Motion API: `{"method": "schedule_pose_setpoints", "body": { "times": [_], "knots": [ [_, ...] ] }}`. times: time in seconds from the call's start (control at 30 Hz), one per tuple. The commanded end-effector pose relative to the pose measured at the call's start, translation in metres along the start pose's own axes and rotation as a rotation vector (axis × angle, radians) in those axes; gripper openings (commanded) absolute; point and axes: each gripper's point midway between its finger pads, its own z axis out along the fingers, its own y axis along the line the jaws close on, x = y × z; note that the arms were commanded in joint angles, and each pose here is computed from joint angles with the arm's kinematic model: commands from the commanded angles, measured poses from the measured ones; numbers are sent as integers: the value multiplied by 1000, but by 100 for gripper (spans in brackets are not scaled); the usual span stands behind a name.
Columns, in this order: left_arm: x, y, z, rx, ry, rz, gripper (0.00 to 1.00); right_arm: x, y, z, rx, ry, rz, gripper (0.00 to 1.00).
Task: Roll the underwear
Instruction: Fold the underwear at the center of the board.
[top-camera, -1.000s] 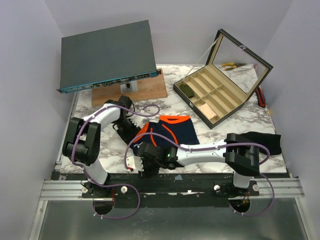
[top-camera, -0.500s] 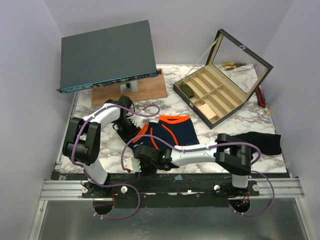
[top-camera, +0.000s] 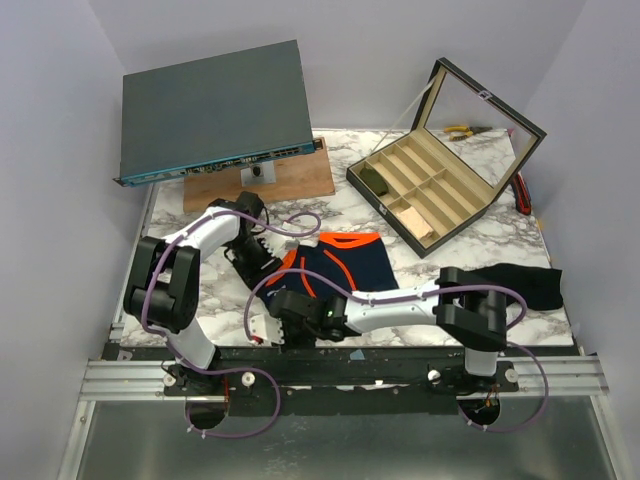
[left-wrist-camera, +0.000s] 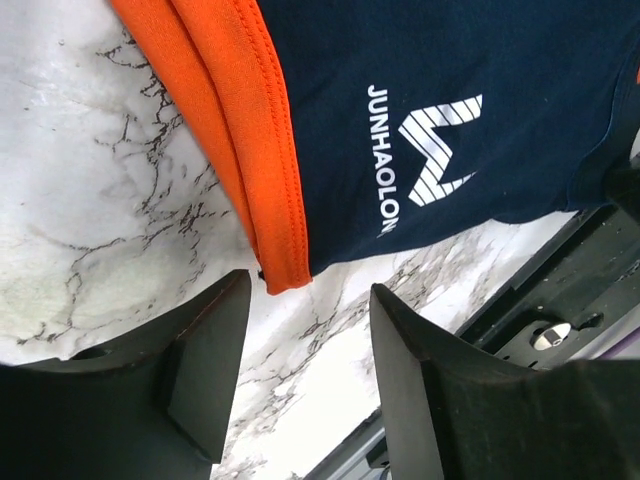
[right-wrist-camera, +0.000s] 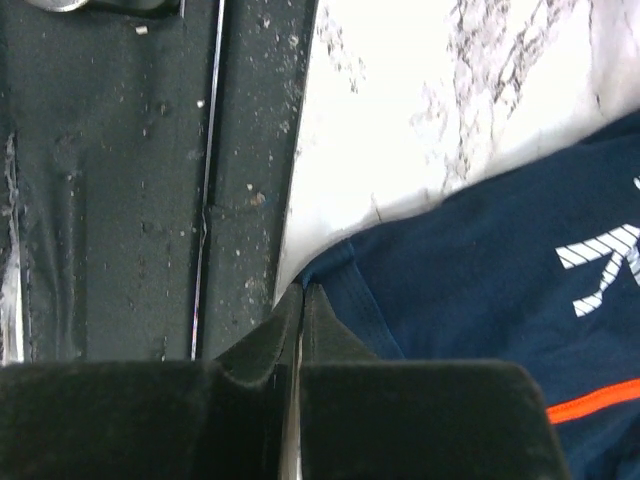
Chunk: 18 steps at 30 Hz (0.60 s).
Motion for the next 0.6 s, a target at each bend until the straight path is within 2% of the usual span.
{"method": "schedule_pose_setpoints", "body": {
  "times": [0.0,0.2,0.33,0.57],
  "knots": [
    [-5,-3,-16,-20,-46,68,57,8,0,-26,27,16,-1,1],
    [-18,6,-28,-101,-123,114,64,22,-17,-71,15,-33,81,1],
    [-29,7,-35,-152,-212,171,76,38,-35,-99,21,-69,161,1],
    [-49,-5,-47,-230,-384,305,80,73,-55,-124,40,-124,305,1]
  ]
}}
